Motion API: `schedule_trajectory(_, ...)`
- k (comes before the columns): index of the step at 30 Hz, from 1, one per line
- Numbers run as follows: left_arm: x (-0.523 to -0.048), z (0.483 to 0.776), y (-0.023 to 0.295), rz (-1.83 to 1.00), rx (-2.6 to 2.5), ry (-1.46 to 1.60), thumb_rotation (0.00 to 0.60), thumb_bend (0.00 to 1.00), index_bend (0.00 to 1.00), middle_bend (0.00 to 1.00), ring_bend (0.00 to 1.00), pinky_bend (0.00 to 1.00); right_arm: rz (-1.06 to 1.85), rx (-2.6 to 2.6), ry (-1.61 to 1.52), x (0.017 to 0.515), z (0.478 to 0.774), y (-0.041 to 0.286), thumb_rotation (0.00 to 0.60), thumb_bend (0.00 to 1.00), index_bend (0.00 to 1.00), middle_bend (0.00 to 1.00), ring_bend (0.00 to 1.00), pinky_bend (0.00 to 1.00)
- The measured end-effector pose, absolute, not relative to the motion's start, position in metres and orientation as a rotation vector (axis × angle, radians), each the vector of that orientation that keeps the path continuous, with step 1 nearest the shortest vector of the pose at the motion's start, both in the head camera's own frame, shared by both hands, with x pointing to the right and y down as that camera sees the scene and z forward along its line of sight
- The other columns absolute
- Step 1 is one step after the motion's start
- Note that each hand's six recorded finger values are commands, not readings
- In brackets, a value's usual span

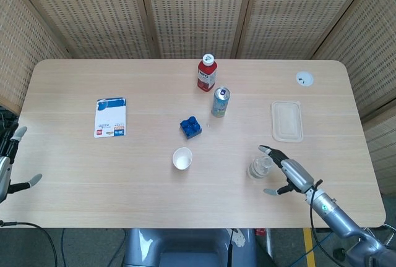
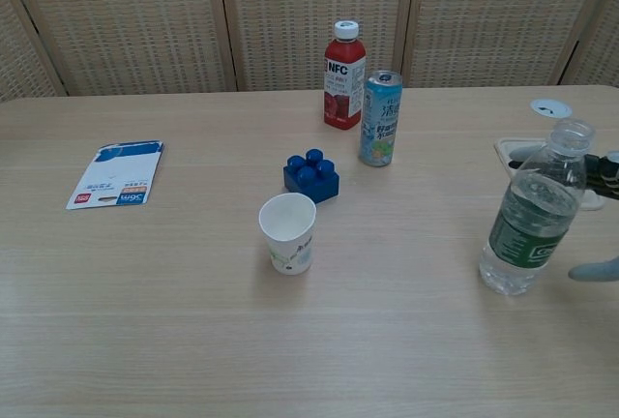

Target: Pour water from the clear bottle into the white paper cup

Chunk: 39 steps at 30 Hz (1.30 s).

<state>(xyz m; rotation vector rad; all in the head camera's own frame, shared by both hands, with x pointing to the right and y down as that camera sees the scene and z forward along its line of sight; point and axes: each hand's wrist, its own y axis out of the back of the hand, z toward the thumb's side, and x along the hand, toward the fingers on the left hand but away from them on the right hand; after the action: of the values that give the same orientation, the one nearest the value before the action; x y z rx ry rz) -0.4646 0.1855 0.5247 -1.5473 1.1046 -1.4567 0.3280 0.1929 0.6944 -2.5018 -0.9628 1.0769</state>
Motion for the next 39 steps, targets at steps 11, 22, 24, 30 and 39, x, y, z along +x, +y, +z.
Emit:
schedule_trajectory(11,-0.466,0.527,0.182,-1.465,-1.543,1.105,0.600,0.07,0.00,0.00,0.00,0.00,1.139,-2.533,-1.032,0.328,0.713,0.181,0.600,0.00,0.00,0.00,0.00,0.00)
schedule_trajectory(22,-0.465,0.530,0.182,-1.472,-1.539,1.100,0.600,0.07,0.00,0.00,0.00,0.00,1.150,-2.634,-1.074,0.324,0.724,0.176,0.600,0.00,0.00,0.00,0.00,0.00)
schedule_trajectory(24,-0.465,0.530,0.182,-1.475,-1.539,1.100,0.600,0.07,0.00,0.00,0.00,0.00,1.137,-2.669,-1.080,0.321,0.725,0.176,0.600,0.00,0.00,0.00,0.00,0.00)
schedule_trajectory(30,-0.466,0.533,0.180,-1.486,-1.541,1.098,0.600,0.07,0.00,0.00,0.00,0.00,1.111,-2.721,-1.076,0.304,0.732,0.172,0.600,0.00,0.00,0.00,0.00,0.00)
schedule_trajectory(39,-0.468,0.535,0.178,-1.498,-1.543,1.101,0.600,0.07,0.00,0.00,0.00,0.00,1.092,-2.721,-1.197,0.294,0.739,0.164,0.600,0.13,0.31,0.31,0.10,0.14)
